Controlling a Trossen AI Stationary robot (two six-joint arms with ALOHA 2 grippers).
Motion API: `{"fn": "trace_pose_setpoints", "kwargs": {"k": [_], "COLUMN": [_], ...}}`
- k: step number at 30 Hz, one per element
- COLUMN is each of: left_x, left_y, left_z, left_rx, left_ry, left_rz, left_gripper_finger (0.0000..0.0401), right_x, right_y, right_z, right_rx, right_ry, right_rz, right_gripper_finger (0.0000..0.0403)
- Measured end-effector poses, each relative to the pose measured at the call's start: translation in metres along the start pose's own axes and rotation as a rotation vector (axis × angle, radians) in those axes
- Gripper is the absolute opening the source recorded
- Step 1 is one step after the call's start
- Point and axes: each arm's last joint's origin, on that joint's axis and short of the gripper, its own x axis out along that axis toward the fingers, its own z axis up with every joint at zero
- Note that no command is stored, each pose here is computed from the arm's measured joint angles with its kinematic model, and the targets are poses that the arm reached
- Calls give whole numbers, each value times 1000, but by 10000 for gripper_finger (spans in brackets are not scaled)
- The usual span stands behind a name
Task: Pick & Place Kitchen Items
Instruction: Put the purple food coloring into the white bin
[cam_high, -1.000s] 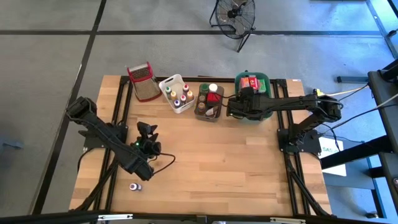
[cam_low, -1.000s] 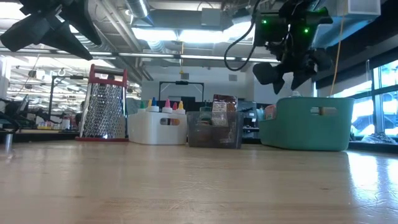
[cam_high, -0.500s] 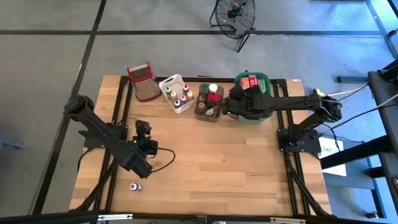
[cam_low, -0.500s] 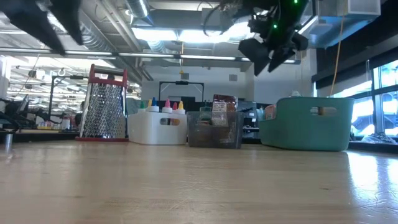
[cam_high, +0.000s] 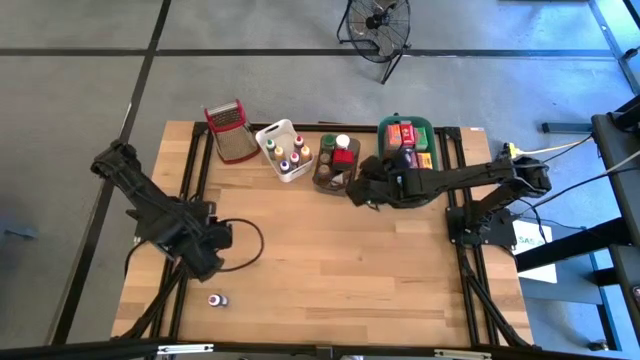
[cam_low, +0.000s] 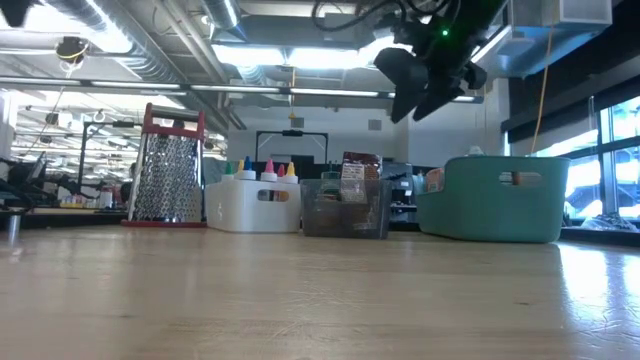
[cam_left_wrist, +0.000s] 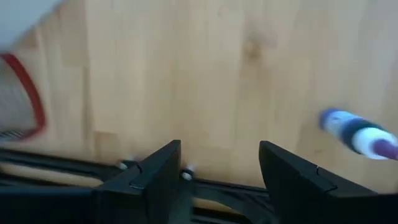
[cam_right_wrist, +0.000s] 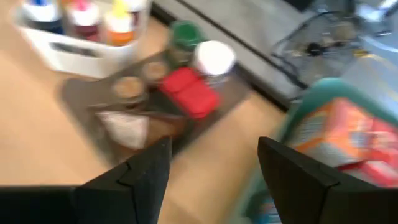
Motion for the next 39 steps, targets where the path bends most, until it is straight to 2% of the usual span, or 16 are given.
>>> {"fn": "trace_pose_setpoints", "kwargs": {"k": [5,8,11,16,21,25,33,39], "left_x": [-7,-8,-8,-2,7,14,20,23], "left_y": [-10,-22,-38,-64,-83,-94,-114,-114], "left_z": [-10,-12,-13,-16,-22,-26,-25,-22], "left_rx": [-138,-198,-213,-229,-317,-340,-324,-381], "left_ry": [-35,-22,-23,20,148,168,144,82], "left_rz": [-74,-162,-243,-303,-292,-260,-322,-273], "left_gripper_finger": [212,212,212,212,212,212,212,212], "right_x": [-5,-9,-17,-29,-37,-41,-48,-54], "right_y": [19,29,38,56,75,89,111,118], "right_z": [-14,-17,-16,-15,-23,-28,-31,-35], "right_rx": [13,27,72,140,156,150,127,127], "right_ry": [-41,-77,-125,-194,-217,-234,-302,-317], "right_rz": [134,210,278,390,481,563,718,776], "right_gripper_finger": [242,242,242,242,242,242,242,242]}}
